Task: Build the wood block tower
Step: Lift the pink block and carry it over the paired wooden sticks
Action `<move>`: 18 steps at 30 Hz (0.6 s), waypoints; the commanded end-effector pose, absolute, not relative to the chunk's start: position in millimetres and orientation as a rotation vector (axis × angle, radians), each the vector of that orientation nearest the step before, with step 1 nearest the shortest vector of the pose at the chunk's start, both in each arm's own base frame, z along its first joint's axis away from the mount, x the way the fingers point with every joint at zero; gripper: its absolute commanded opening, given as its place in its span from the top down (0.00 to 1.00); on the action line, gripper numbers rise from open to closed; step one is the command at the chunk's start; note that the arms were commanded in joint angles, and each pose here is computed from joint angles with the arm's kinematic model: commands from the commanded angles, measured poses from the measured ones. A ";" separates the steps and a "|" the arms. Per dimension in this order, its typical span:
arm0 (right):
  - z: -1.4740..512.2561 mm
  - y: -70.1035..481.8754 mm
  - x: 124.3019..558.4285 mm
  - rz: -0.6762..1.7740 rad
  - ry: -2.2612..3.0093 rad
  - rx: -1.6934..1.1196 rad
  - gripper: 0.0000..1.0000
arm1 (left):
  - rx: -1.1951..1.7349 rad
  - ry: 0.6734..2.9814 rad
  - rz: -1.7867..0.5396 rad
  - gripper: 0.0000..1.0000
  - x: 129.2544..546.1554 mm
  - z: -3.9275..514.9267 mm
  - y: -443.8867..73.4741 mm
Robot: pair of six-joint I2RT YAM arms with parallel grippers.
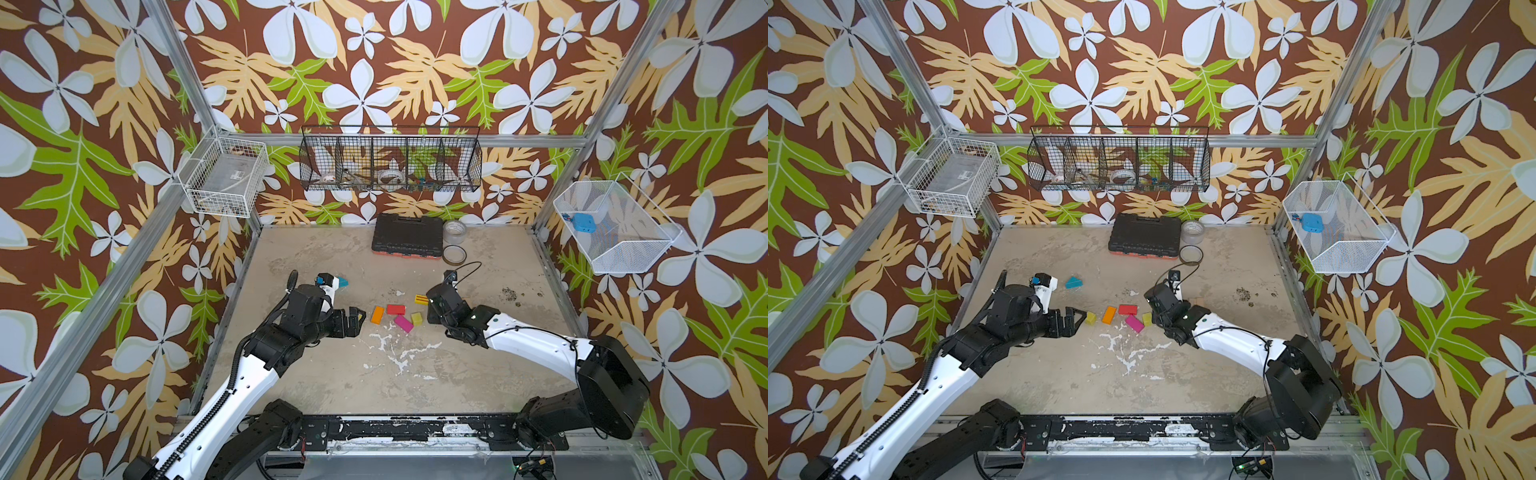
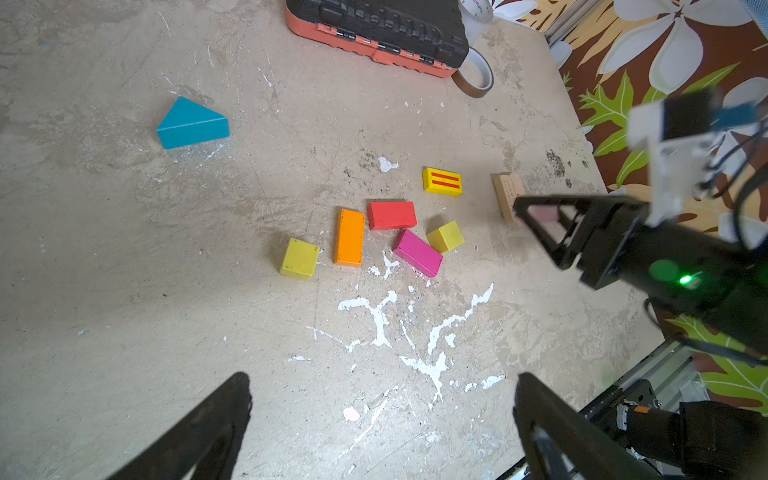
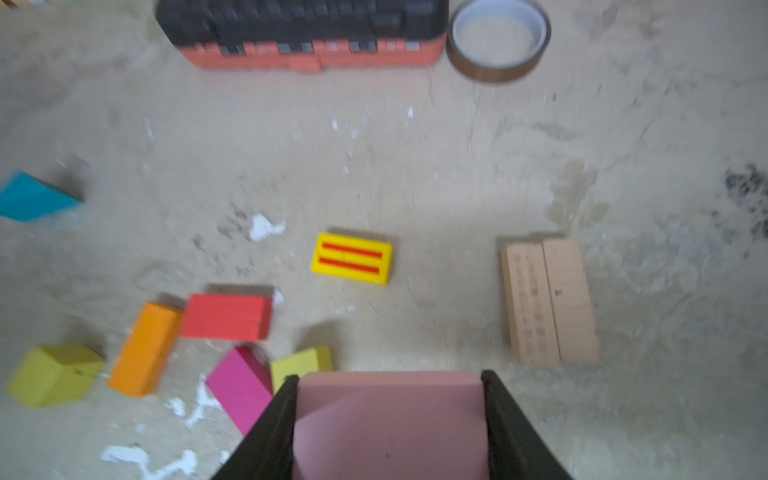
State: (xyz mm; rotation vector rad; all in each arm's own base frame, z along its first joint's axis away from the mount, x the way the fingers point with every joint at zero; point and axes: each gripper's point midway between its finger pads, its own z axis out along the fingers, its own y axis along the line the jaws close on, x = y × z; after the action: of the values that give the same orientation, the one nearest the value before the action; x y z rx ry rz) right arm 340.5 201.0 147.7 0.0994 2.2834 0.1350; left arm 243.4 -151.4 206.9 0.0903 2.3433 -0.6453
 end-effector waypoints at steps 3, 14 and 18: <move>205.7 202.6 363.7 0.097 2.224 -0.026 0.73 | 0.109 2.344 -0.670 0.00 243.9 206.3 -156.5; 165.2 131.9 391.5 0.209 2.298 0.074 0.85 | 0.122 2.385 -0.672 0.00 246.6 195.6 -161.0; 137.1 115.8 377.8 0.167 2.341 0.120 0.86 | 0.113 2.404 -0.657 0.00 248.5 190.3 -160.3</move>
State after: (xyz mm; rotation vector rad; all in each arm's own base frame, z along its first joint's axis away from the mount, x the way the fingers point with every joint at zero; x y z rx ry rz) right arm 382.6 110.9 145.2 0.1327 2.3357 0.1143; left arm 246.1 -157.6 189.9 0.1035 2.4119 -0.6488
